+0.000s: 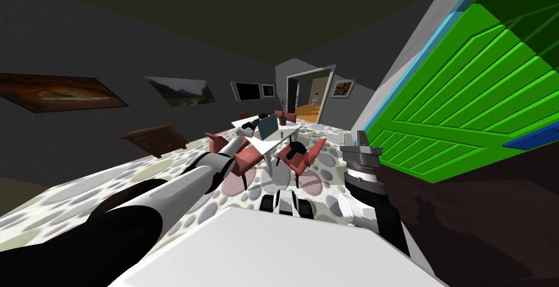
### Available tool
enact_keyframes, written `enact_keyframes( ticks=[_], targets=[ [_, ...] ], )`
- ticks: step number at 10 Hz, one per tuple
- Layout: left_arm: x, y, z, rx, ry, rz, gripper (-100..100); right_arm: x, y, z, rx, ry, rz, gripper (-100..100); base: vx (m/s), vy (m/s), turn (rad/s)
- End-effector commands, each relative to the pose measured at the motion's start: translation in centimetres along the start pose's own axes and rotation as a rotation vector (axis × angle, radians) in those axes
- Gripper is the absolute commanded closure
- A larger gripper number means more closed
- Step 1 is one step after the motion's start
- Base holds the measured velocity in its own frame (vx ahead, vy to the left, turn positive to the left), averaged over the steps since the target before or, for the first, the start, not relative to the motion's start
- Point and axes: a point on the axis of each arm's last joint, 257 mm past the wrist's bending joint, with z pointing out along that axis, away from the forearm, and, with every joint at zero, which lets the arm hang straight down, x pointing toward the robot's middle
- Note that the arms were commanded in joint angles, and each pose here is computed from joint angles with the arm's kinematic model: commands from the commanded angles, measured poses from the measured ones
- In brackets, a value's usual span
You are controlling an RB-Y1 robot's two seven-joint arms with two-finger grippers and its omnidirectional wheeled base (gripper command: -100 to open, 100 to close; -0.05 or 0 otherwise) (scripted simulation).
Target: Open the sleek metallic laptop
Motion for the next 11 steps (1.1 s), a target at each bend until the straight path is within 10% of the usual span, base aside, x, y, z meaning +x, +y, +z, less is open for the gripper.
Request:
enact_keyframes(
  ticks=[1,4,5,10,11],
  targets=[
    [-0.3,0.9,0.5,-0.013,-0.006,-0.004,-100,0.0,0.0,0.0,0.000,0.000,0.000,0,0.000,0.000,0.000],
    [0.2,5.0,0.5,-0.093,0.004,-0.009,-100,0.0,0.0,0.0,0.000,0.000,0.000,0,0.006,0.005,0.001],
    [-4.2,2.3,1.1,-0.037,-0.059,-0.042,-100,0.0,0.0,0.0,0.000,0.000,0.000,0,-0.077,-0.044,-0.101],
    [-4.1,5.5,0.9,-0.099,-0.059,-0.051,-100,0.0,0.0,0.0,0.000,0.000,0.000,0,-0.030,-0.023,-0.005],
    [0.1,7.3,0.6,-0.140,0.001,-0.016,100,0.0,0.0,0.0,0.000,0.000,0.000,0,0.070,0.049,0.085]
  ],
)
